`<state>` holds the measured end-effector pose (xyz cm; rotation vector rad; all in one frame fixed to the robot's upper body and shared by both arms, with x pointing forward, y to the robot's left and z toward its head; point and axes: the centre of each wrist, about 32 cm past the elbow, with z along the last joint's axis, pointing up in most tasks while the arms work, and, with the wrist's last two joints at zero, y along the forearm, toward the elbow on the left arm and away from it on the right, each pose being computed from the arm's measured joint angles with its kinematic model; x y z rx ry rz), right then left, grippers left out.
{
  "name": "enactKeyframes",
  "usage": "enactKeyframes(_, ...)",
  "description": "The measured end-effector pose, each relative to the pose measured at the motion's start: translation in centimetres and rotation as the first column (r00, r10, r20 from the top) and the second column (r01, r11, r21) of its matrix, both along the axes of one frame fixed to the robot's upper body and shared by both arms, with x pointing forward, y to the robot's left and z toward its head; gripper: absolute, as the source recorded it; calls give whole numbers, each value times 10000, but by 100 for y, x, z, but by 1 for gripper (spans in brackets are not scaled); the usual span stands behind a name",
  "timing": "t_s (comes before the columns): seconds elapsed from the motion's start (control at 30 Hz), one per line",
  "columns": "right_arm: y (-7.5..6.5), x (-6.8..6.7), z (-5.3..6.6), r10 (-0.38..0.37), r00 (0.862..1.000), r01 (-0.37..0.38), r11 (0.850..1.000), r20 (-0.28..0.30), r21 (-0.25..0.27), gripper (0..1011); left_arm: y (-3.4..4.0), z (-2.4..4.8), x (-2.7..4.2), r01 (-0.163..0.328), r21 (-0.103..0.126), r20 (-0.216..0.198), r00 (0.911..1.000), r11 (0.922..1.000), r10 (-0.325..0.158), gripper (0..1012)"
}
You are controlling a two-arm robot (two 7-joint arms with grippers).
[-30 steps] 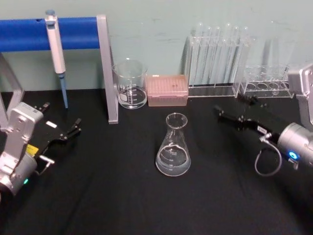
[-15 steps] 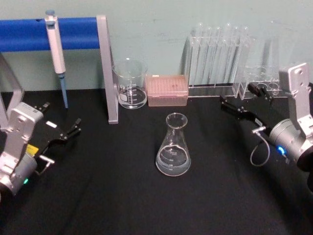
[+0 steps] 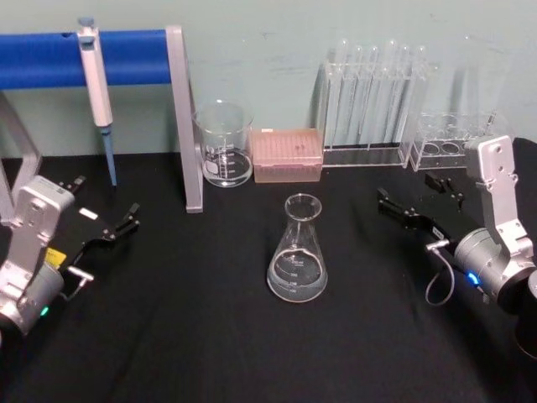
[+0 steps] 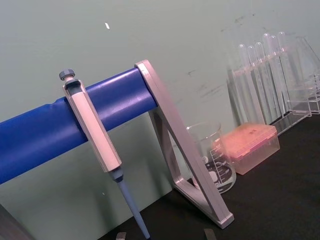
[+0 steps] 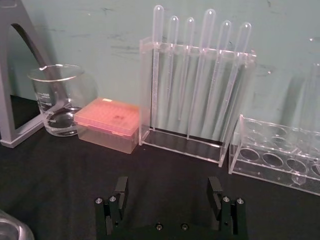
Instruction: Grasp the erlenmeyer flask with one hand, shake it three times, then place it back.
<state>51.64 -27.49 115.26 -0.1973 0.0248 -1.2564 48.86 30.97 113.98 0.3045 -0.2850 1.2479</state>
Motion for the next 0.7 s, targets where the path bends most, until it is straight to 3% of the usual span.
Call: enactKeyframes(0.7, -2, -2, -4, -30, 10000, 30, 10000, -24, -7, 1002, 0, 0, 0, 0, 0, 0, 10000, 10000, 0, 1001)
